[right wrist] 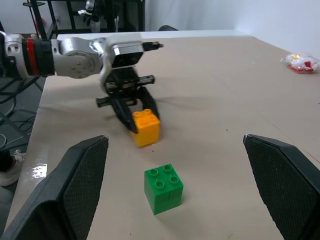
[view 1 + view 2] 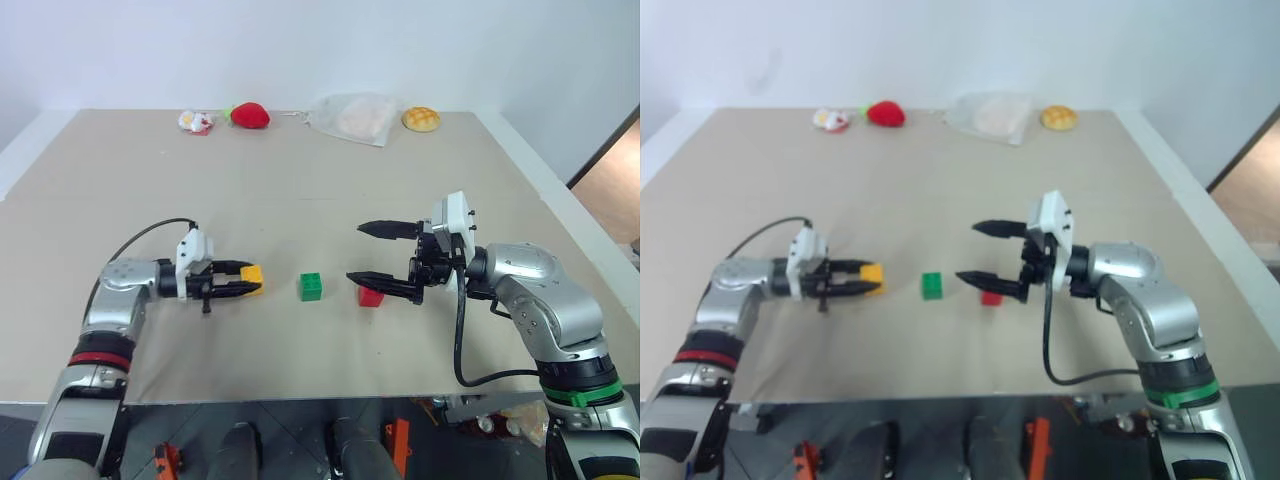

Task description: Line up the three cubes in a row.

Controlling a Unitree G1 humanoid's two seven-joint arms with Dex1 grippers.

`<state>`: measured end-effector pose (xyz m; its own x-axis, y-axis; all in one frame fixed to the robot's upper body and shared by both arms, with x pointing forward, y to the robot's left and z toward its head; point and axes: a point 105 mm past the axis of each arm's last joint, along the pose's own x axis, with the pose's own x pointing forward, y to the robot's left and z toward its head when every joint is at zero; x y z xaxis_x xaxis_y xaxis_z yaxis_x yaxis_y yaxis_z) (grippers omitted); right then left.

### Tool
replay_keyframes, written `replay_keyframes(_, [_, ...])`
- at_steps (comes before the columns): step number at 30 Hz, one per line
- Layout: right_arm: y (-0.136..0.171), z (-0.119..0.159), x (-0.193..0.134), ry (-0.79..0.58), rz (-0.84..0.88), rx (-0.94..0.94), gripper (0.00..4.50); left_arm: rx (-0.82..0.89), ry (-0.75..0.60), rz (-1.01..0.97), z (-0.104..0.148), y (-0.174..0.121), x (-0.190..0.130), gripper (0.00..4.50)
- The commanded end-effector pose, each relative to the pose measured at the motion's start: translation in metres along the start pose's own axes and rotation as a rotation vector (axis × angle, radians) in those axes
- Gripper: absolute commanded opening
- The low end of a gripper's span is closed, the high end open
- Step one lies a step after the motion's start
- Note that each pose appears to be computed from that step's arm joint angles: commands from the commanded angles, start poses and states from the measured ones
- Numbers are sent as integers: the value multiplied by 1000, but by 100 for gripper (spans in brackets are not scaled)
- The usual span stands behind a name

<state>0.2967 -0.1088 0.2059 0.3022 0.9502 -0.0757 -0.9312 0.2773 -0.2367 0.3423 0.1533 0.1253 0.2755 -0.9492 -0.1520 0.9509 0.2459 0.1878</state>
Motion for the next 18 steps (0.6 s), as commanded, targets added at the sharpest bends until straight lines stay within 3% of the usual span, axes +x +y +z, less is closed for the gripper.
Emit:
replay_keyframes(1, [-2, 17, -5, -29, -16, -58, 450, 41, -39, 8, 14, 7, 3, 132])
replay_keyframes(7, [-1, 17, -6, -26, -20, -55, 450, 36, 17, -42, -1, 1, 2, 132])
replay_keyframes(18, [0, 16, -8, -22, -21, -52, 450, 8, 30, -109, -5, -8, -2, 132])
